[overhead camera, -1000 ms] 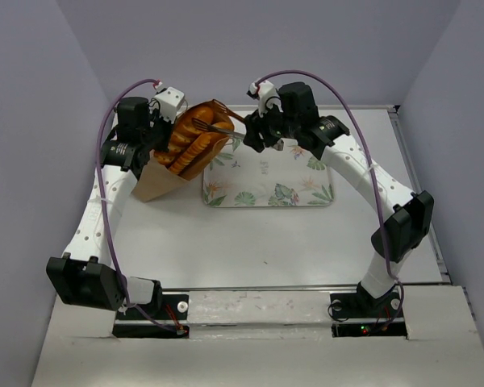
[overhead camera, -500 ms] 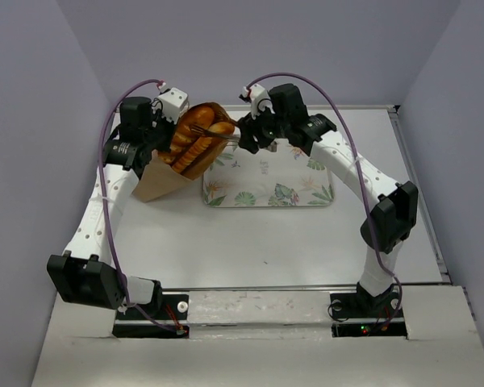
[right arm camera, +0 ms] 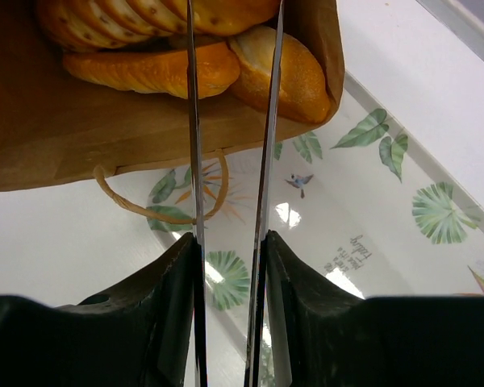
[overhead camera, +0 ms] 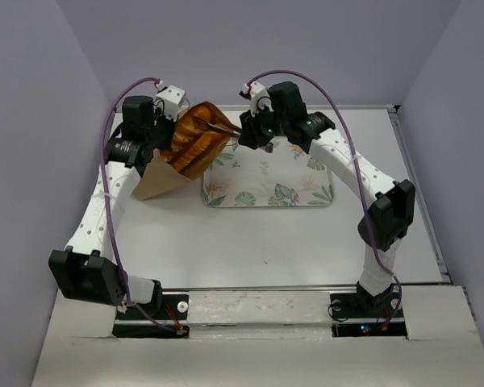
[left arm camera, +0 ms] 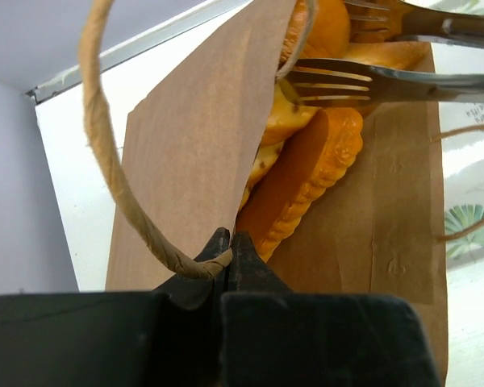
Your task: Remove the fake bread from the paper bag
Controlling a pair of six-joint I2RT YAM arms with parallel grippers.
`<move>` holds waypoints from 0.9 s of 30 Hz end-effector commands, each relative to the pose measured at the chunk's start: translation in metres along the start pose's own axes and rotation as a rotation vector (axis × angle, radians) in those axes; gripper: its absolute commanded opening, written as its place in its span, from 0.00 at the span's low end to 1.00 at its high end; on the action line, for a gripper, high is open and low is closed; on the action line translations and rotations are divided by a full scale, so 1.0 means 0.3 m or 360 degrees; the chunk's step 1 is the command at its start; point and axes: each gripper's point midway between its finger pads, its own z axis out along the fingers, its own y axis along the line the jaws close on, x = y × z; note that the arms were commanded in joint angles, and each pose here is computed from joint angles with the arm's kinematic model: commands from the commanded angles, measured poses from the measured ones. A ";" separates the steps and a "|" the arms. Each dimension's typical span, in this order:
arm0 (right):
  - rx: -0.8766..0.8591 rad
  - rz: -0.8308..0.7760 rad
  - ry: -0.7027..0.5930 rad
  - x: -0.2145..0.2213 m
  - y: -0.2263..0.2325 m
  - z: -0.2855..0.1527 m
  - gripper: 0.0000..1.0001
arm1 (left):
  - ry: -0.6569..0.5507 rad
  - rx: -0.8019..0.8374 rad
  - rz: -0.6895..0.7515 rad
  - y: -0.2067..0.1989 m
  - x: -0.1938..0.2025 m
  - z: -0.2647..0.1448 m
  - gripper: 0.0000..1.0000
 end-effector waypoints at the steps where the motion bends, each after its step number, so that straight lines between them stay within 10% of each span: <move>1: -0.0111 -0.0035 -0.0268 -0.197 0.099 -0.130 0.01 | -0.0082 -0.0182 -0.0185 0.059 -0.071 0.017 0.00; 27: 0.0060 0.0347 -0.0373 -0.178 0.059 -0.346 0.01 | -0.0212 -0.0431 -0.0296 0.172 -0.172 0.060 0.00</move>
